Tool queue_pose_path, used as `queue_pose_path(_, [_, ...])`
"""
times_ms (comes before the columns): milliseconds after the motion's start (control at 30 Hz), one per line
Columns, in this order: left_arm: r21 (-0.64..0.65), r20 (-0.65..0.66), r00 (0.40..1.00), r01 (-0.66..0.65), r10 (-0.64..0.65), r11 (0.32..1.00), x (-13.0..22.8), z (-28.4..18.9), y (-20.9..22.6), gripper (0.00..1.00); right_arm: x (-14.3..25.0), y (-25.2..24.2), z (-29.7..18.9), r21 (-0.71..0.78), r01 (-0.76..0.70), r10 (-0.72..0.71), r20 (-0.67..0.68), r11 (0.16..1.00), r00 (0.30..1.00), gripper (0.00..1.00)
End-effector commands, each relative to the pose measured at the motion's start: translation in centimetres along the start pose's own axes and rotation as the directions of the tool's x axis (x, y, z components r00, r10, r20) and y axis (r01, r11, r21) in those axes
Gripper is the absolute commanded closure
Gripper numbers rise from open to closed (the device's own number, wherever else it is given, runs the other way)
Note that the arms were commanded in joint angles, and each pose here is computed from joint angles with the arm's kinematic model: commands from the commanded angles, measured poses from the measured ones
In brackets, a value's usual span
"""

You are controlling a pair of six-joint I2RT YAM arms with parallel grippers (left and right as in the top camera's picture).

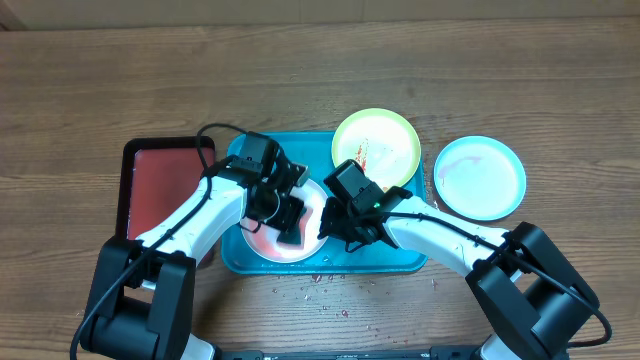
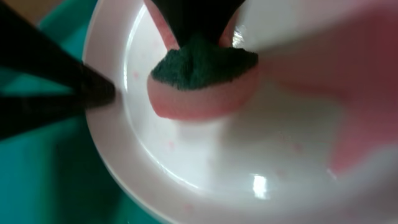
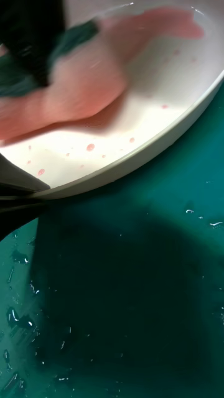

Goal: Clean dirty plates on tray and stack at the side
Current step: 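Scrub the white plate with the sponge while right gripper holds it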

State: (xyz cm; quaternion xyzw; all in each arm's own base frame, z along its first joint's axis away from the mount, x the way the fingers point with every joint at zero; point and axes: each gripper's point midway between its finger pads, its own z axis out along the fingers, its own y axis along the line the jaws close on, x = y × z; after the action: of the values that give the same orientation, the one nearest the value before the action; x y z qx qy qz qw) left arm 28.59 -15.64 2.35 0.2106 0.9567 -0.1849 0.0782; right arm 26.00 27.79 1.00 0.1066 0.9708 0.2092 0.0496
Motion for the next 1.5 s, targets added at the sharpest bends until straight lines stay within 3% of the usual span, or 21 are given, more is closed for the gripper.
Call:
queue_pose_path(0, [-0.270,0.077,0.994,0.097,-0.079,0.958,-1.3,-0.3,4.8,0.96,-0.1,0.6,0.0,-0.021,0.000,-0.001,-0.010,1.000,1.000,0.96])
queue_pose_path(133, [-0.564,0.265,0.940,0.331,-0.214,0.757,-2.1,-3.3,10.8,0.96,-0.1,0.6,0.0,-0.021,0.000,-0.001,-0.009,1.000,1.000,0.96])
queue_pose_path(200, [-0.624,0.329,0.900,0.434,-0.285,0.650,-1.1,-4.5,12.2,0.96,-0.1,0.6,0.0,-0.020,0.002,-0.002,-0.009,1.000,1.000,0.96])
queue_pose_path(233, [-0.627,0.319,0.893,0.450,-0.317,0.636,-0.2,-4.5,12.2,0.96,-0.1,0.6,0.0,-0.020,0.004,-0.004,-0.009,1.000,1.000,0.96])
queue_pose_path(300, [-0.598,0.238,0.903,0.427,-0.358,0.678,1.2,-3.5,11.1,0.96,-0.1,0.6,0.0,-0.020,0.004,-0.004,-0.009,1.000,1.000,0.96])
queue_pose_path(400, [-0.434,0.004,0.939,0.311,-0.343,0.846,3.6,-1.2,7.0,0.96,-0.1,0.6,0.0,-0.021,0.004,-0.004,-0.009,1.000,1.000,0.96])
queue_pose_path(433, [-0.353,-0.065,0.947,0.272,-0.314,0.895,4.3,-0.7,5.4,0.96,-0.1,0.6,0.0,-0.021,0.004,-0.004,-0.009,1.000,1.000,0.96])
queue_pose_path(467, [-0.178,-0.156,0.960,0.206,-0.234,0.962,4.9,-0.1,2.3,0.96,-0.1,0.6,0.0,-0.021,0.004,-0.004,-0.009,1.000,1.000,0.96])
queue_pose_path(567, [0.124,-0.182,0.981,0.096,-0.072,0.988,4.7,-0.1,-2.5,0.96,-0.1,0.6,0.0,-0.022,0.004,-0.004,-0.009,1.000,1.000,0.96])
queue_pose_path(633, [0.206,-0.149,0.988,0.068,-0.037,0.976,4.0,-0.2,-3.8,0.96,-0.1,0.6,0.0,-0.022,0.004,-0.004,-0.009,1.000,1.000,0.96])
queue_pose_path(733, [0.110,-0.077,0.996,0.061,-0.052,0.992,2.1,0.4,-2.0,0.96,-0.1,0.6,0.0,-0.021,0.004,-0.004,-0.010,1.000,1.000,0.96])
queue_pose_path(833, [-0.096,0.048,0.988,0.151,-0.146,0.984,-0.6,0.5,1.8,0.96,-0.1,0.6,0.0,-0.021,0.004,-0.004,-0.010,1.000,1.000,0.96])
queue_pose_path(1067, [-0.409,0.278,0.933,0.329,-0.228,0.851,-3.8,-0.7,8.7,0.96,-0.1,0.6,0.0,-0.021,0.008,-0.008,-0.010,1.000,1.000,0.96])
queue_pose_path(1233, [-0.559,0.184,0.881,0.459,-0.436,0.691,2.4,-1.2,10.6,0.96,-0.1,0.5,0.0,-0.018,0.007,-0.007,-0.011,1.000,1.000,0.96])
queue_pose_path(1400, [-0.607,0.042,0.866,0.418,-0.498,0.676,6.4,-1.6,9.8,0.96,-0.1,0.5,0.0,-0.018,0.006,-0.006,-0.011,1.000,1.000,0.96])
queue_pose_path(1467, [-0.575,-0.038,0.872,0.381,-0.489,0.724,7.1,-1.4,8.8,0.96,0.0,0.5,0.0,-0.018,0.006,-0.007,-0.012,1.000,1.000,0.96])
